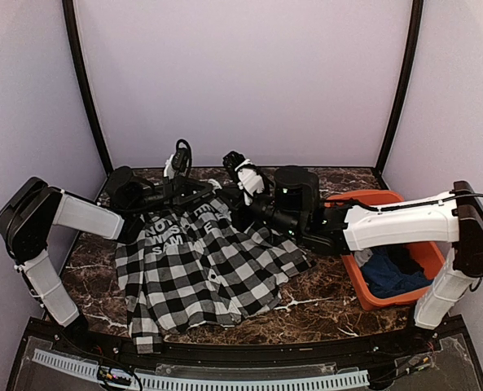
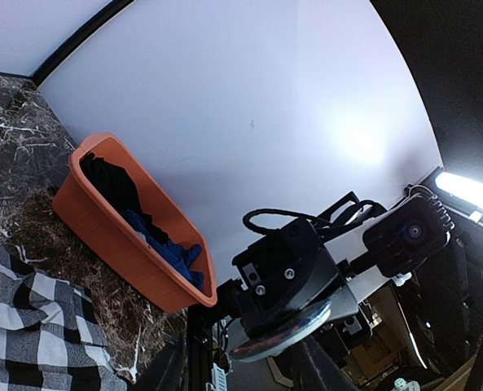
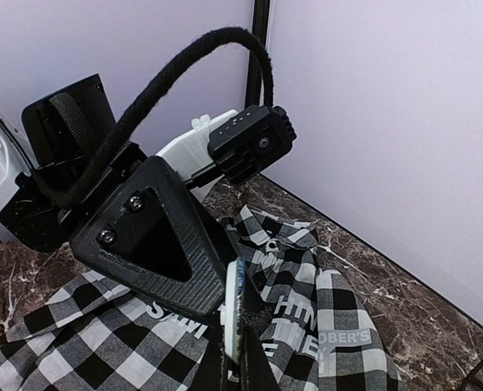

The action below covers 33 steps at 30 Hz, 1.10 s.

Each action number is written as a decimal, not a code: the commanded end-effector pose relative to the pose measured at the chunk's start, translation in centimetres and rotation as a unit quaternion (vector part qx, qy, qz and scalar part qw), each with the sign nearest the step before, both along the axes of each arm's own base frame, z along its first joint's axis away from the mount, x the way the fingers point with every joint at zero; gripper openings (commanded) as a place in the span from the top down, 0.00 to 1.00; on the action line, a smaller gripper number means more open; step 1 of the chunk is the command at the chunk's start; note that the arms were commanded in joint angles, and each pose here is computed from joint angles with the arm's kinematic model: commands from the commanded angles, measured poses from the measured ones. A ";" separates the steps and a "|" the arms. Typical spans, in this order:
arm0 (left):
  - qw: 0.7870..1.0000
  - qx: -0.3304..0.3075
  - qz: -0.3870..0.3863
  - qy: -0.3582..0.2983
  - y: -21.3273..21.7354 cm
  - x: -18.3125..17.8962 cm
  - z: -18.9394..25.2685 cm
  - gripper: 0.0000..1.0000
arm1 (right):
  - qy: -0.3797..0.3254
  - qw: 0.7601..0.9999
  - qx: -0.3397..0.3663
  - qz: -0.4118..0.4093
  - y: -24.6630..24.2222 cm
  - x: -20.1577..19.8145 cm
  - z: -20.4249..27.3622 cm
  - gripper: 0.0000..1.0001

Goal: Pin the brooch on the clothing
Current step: Open the brooch.

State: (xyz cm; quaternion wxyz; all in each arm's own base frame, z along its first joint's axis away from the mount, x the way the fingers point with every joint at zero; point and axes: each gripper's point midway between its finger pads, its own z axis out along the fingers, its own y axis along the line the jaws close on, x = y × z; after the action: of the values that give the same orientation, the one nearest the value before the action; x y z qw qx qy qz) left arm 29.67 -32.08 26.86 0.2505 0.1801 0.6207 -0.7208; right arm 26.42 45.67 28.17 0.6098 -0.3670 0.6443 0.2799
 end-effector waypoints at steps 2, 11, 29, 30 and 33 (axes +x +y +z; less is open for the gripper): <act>0.996 -0.040 -0.004 -0.085 0.8 -1.6 2.8 0.57 | 0.001 1.000 0.012 0.014 0.9 -0.7 0.6 1.00; 0.995 -0.036 -0.004 -0.088 0.7 -1.6 2.7 0.66 | 0.006 0.999 0.016 0.028 1.3 -1.0 1.2 1.00; 0.995 -0.027 -0.012 -0.094 0.3 -2.0 2.6 0.97 | 0.012 0.998 0.030 0.045 2.1 -1.5 2.5 1.00; 0.995 -0.027 -0.011 -0.093 0.3 -2.0 2.6 0.99 | 0.013 0.998 0.029 0.046 2.1 -1.5 2.5 1.00; 0.995 -0.027 -0.011 -0.092 0.3 -2.0 2.6 0.99 | 0.012 0.998 0.030 0.046 2.1 -1.5 2.6 1.00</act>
State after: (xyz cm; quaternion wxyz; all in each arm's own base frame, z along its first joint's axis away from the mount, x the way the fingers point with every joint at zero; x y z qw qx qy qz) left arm 29.34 -31.77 27.67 0.2915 0.2167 0.6016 -0.7114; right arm 26.51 46.35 28.93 0.5937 -0.3528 0.6575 0.3011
